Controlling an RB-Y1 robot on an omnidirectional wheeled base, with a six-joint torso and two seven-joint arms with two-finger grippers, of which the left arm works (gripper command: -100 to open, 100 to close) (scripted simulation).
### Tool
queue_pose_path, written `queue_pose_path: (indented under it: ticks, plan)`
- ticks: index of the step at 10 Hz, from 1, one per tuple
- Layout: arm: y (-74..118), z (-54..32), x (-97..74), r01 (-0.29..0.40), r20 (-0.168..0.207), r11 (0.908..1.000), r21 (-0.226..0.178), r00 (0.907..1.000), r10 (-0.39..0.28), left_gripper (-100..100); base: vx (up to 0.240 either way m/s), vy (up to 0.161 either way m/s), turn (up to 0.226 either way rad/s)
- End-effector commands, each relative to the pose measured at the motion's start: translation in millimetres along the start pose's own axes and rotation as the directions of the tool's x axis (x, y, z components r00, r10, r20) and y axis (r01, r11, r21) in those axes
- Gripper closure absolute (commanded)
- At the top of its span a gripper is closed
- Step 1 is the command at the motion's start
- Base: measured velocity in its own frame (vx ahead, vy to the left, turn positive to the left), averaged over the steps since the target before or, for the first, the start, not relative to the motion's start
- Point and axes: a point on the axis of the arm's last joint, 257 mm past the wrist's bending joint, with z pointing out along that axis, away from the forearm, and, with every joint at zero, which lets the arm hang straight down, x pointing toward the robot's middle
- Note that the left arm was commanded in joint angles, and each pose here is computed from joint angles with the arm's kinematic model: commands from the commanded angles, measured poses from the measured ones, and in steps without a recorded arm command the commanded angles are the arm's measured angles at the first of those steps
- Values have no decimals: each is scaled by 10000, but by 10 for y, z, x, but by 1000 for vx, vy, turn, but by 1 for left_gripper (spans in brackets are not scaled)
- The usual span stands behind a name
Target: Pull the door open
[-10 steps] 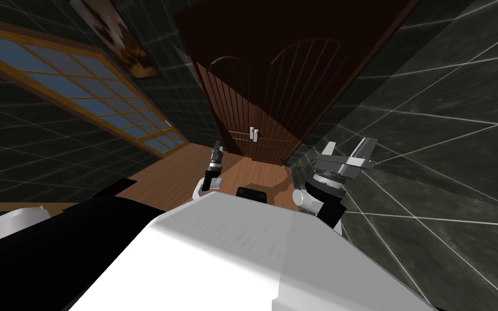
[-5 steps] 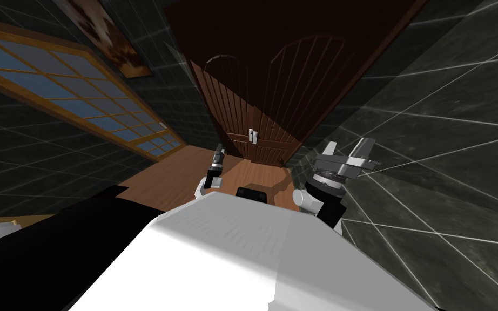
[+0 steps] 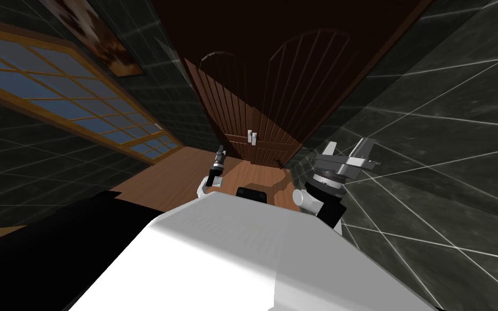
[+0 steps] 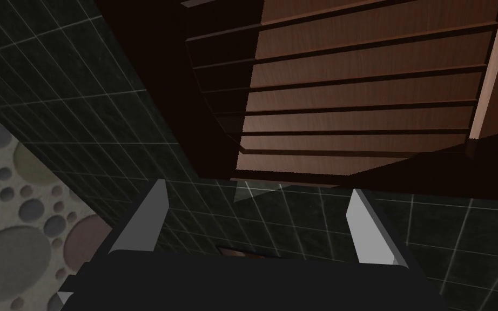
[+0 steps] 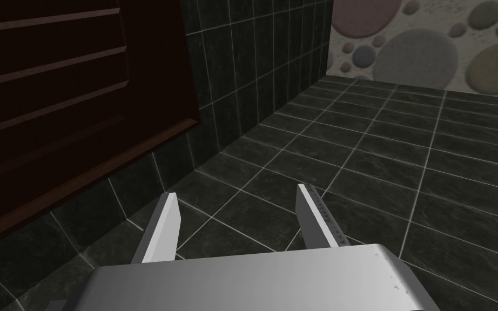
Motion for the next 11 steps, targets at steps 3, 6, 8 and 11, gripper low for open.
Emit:
queue_pose_path:
  ticks: [3, 6, 8, 11]
  plan:
    - [243, 5, 8, 248, -62, 9987, -445, 9997, -251, -100, 96, 26, -34]
    - [445, 10, 14, 450, -92, 9956, -823, 9989, -459, -100, 99, 20, -38]
    - [646, 12, 18, 650, -99, 9906, -1203, 9977, -667, -100, 138, 15, -56]
    - [841, 11, 22, 852, -85, 9838, -1574, 9961, -876, -100, 109, 33, -42]
